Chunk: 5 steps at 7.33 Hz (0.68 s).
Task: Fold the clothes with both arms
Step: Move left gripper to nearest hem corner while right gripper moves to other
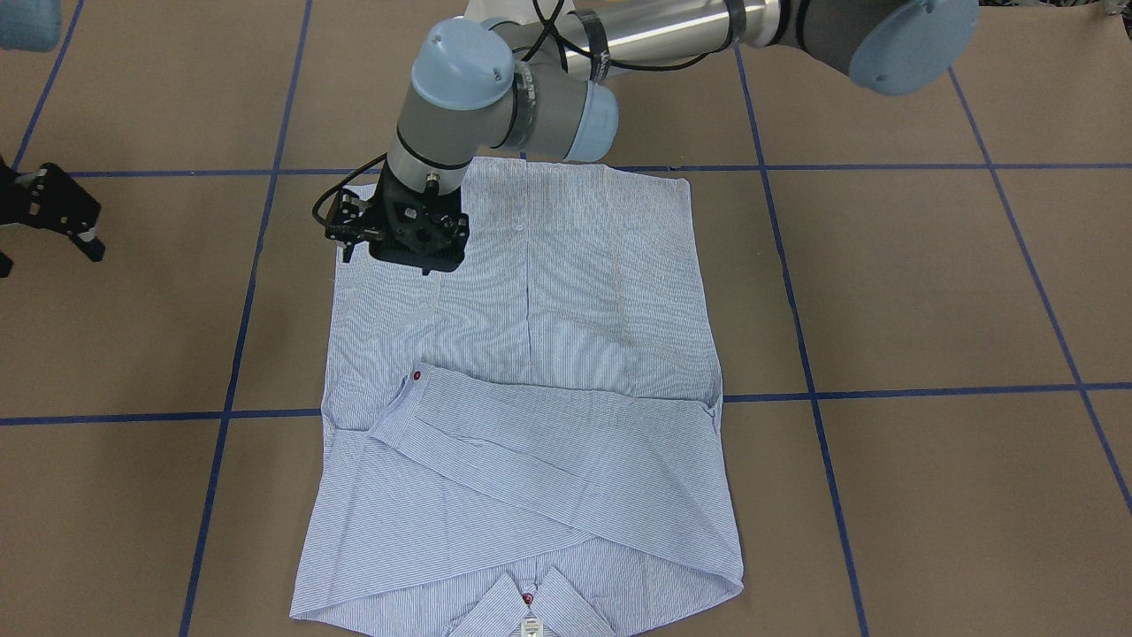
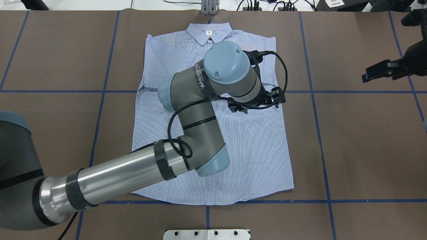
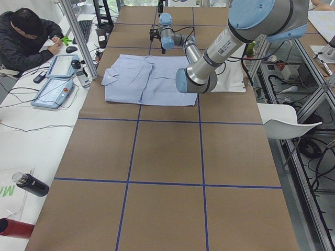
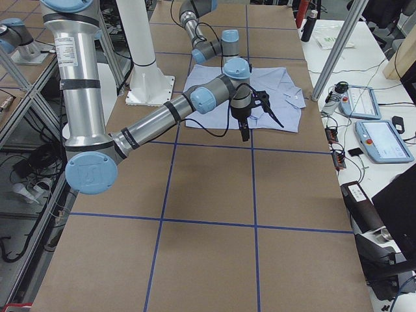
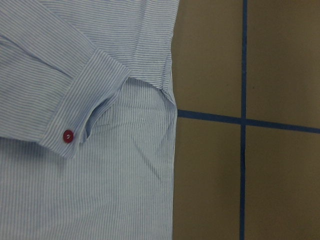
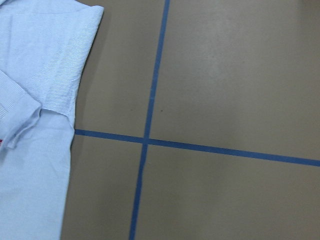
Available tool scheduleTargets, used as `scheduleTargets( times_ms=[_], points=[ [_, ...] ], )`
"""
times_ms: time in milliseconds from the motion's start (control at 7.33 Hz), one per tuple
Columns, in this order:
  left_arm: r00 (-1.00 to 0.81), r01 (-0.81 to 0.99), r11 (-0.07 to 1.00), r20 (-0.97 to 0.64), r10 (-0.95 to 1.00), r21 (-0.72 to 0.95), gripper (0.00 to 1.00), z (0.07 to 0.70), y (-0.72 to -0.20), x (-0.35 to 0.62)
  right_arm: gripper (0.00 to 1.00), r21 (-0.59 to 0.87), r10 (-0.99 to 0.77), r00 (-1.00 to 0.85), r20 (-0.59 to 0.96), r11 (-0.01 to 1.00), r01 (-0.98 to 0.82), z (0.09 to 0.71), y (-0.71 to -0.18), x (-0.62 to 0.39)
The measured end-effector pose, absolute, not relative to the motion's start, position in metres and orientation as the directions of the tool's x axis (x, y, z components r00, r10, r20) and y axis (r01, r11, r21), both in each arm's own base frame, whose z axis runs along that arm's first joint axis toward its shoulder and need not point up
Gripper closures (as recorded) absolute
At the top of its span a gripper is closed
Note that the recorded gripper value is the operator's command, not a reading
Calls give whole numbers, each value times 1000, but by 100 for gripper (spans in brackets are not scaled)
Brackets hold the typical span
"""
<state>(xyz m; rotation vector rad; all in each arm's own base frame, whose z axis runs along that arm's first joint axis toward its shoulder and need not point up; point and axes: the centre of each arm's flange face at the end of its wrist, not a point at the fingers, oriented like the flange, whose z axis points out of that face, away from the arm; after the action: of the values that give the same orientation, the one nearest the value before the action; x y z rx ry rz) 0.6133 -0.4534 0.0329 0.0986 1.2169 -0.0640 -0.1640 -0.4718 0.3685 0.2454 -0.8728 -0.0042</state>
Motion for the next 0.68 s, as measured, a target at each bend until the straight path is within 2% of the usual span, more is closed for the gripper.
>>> scheduleTargets(
  times_ms=[682],
  points=[
    [427,49,976,-888,170,210,0,173,-363,411,0,118,29,592,805,971,-209,308,-355,-314]
  ],
)
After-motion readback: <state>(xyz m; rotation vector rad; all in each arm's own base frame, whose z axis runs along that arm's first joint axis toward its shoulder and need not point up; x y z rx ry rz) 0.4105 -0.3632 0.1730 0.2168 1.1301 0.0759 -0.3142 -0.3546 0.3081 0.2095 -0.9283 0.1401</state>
